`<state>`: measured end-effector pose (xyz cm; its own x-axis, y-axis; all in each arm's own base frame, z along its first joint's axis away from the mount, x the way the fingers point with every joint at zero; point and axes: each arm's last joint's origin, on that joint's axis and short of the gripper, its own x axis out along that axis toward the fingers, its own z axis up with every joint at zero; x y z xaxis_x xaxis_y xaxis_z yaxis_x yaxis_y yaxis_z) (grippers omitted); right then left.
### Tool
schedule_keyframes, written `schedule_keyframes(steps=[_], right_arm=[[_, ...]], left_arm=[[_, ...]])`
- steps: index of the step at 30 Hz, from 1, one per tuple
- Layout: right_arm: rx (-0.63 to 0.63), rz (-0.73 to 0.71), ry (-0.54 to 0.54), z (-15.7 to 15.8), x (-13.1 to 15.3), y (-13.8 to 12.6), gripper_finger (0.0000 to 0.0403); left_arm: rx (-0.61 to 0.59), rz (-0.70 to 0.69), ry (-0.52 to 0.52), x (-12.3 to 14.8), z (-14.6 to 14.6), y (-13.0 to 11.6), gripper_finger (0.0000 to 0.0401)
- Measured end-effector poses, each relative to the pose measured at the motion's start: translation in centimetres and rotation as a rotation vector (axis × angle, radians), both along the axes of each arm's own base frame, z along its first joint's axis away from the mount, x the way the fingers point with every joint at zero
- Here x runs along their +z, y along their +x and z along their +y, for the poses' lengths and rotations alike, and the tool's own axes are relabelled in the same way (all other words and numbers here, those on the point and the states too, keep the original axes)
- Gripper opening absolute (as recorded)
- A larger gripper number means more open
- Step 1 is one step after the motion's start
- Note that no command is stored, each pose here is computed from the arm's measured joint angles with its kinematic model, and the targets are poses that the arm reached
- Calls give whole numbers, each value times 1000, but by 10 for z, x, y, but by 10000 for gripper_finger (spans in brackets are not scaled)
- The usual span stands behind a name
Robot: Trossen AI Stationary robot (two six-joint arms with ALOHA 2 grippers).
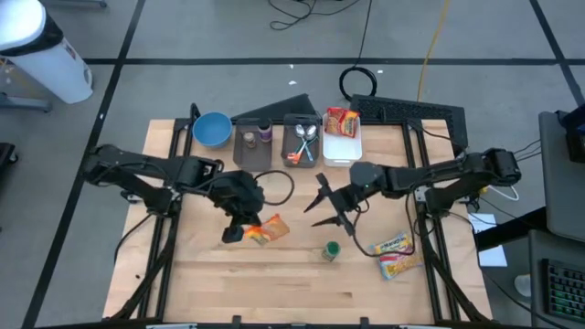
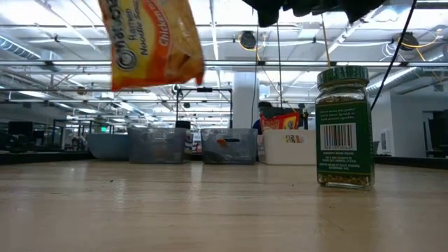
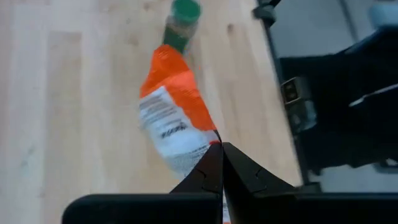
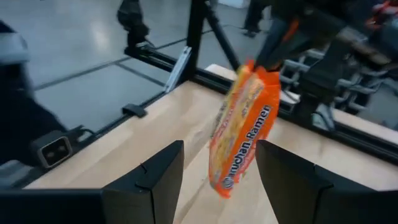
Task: Pick & Place Food Item
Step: Put the orange noodle pack into the white bin
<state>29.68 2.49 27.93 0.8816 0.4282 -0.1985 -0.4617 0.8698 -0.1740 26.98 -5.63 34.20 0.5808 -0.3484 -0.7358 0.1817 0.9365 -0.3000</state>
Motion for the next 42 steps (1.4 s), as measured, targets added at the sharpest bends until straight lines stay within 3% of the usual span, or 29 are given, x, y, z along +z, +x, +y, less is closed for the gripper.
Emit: schedule_keyframes(steps=[13, 25, 34, 42], right_arm=[[44, -83, 142, -41, -15, 33, 194], [111, -126, 267, -39, -29, 52, 194], [154, -115, 280, -29, -29, 67, 194], [86, -120, 263, -31, -29, 68, 194]], left_arm=[[-27, -20, 123, 6, 9, 24, 0], [16, 24, 203, 2, 11, 22, 0], [27, 30, 218, 2, 12, 21, 0], [25, 30, 221, 2, 11, 21, 0]])
